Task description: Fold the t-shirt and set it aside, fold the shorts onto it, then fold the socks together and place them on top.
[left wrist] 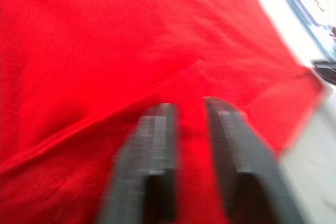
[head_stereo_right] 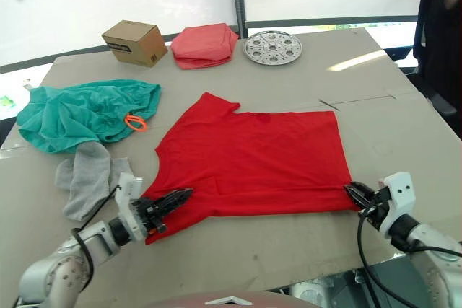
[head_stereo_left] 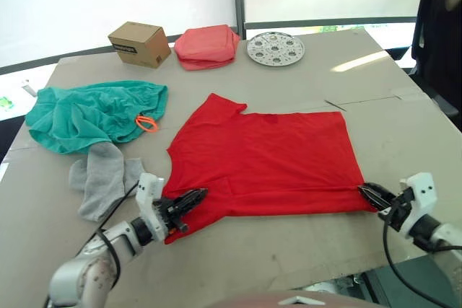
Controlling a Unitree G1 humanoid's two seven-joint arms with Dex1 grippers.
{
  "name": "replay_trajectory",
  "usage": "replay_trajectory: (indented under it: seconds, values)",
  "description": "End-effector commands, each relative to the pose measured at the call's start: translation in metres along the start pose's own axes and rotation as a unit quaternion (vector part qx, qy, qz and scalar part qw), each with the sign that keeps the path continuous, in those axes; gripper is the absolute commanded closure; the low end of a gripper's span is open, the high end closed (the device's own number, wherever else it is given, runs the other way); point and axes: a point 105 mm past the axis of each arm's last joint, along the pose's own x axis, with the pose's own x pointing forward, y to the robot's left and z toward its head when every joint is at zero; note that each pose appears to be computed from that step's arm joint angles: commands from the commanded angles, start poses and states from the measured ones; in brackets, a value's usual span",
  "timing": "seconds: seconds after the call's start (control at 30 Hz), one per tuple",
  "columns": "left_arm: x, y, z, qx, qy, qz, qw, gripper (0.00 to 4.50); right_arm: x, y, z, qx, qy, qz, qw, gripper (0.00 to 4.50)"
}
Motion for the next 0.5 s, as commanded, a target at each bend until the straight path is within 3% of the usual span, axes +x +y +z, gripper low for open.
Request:
replay_trajectory:
  seconds: [0.03, 0.1, 0.13, 0.17, 0.33, 0.5]
  values:
    - [-0.015, -0.028, 0.011, 0.101, 0.044, -0.09, 0.99, 1.71, -0.007, 0.032, 0.015, -0.082, 0.022, 0.105, 0.991, 1.72]
    - [-0.025, -0.028, 0.01, 0.148, 0.074, -0.108, 0.98, 0.76, -0.012, 0.041, 0.003, -0.122, 0.066, 0.147, 0.979, 0.71]
    - [-0.028, -0.024, 0.012, 0.168, 0.079, -0.106, 0.977, 0.38, -0.012, 0.042, 0.001, -0.128, 0.073, 0.152, 0.977, 0.39]
    - [-0.034, -0.02, 0.011, 0.193, 0.095, -0.11, 0.97, 0.04, -0.012, 0.04, 0.0, -0.132, 0.072, 0.149, 0.977, 0.37]
    - [-0.055, -0.003, -0.004, 0.275, 0.156, -0.124, 0.941, 0.04, -0.015, 0.028, -0.013, -0.161, 0.095, 0.142, 0.972, 0.37]
    - [-0.067, -0.001, -0.017, 0.314, 0.168, -0.129, 0.925, 0.04, -0.022, 0.021, -0.023, -0.193, 0.112, 0.147, 0.964, 0.37]
